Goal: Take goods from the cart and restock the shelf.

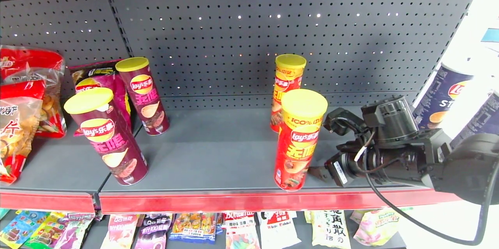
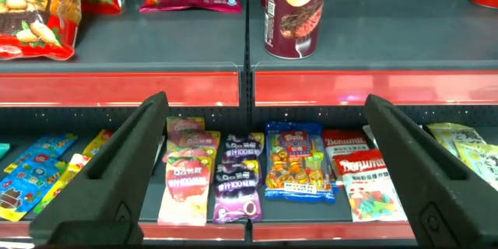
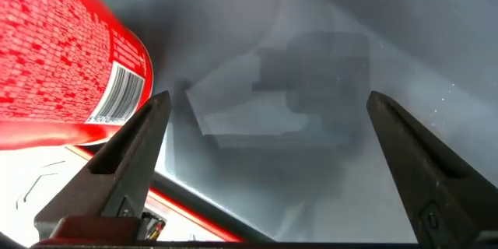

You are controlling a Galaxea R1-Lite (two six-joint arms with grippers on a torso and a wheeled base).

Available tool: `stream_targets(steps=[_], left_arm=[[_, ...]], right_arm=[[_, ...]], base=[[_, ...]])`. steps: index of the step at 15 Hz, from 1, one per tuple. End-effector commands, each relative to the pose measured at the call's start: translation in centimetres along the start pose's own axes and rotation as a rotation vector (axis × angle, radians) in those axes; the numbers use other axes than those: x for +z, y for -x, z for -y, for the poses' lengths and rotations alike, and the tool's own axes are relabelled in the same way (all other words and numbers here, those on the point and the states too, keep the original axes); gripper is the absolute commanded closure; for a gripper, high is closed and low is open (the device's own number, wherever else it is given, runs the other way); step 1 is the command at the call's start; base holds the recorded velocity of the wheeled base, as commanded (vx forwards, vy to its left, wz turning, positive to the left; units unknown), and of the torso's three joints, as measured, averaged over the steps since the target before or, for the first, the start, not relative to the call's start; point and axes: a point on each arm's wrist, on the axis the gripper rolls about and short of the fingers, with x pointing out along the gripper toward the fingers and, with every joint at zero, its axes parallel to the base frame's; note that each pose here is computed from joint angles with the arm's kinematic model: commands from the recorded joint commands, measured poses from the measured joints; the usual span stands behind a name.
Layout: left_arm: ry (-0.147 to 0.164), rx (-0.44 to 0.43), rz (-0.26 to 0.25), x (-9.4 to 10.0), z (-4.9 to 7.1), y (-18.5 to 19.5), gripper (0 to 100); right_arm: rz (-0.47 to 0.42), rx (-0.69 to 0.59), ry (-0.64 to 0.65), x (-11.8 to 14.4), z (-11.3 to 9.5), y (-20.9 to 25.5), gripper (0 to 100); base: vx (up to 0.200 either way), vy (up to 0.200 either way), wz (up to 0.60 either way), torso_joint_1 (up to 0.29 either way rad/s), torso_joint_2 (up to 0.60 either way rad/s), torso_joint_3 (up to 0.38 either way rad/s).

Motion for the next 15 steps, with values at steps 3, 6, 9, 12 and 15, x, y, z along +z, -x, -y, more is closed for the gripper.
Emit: stream_targets(steps=[3,6,9,12,15], left_arm=[[0.0,0.0,0.001,0.01,0.0,0.0,0],[0.0,0.0,0.001,0.01,0.0,0.0,0],[0.0,0.0,0.0,-0.01,0.0,0.0,0],[0.0,0.0,0.0,-0.01,0.0,0.0,0],[0.0,0.0,0.001,0.01,0.0,0.0,0]], right_arm=[[0.01,0.005,0.006,0.16,-0.1,0.23,0],[0.006,0.006,0.012,0.06,-0.16,0.22,0],[0.01,0.017,0.023,0.19,-0.63,0.24,0],[0.012,0.019,0.025,0.3,-0.72,0.18,0],[0.013,0.022,0.028,0.32,-0.89,0.2,0]], base=[[0.0,0.0,0.0,0.0,0.0,0.0],[0.0,0.0,0.0,0.0,0.0,0.0],[0.0,0.0,0.0,0.0,0.0,0.0],[0.0,0.0,0.0,0.0,0.0,0.0],[0.0,0.0,0.0,0.0,0.0,0.0]])
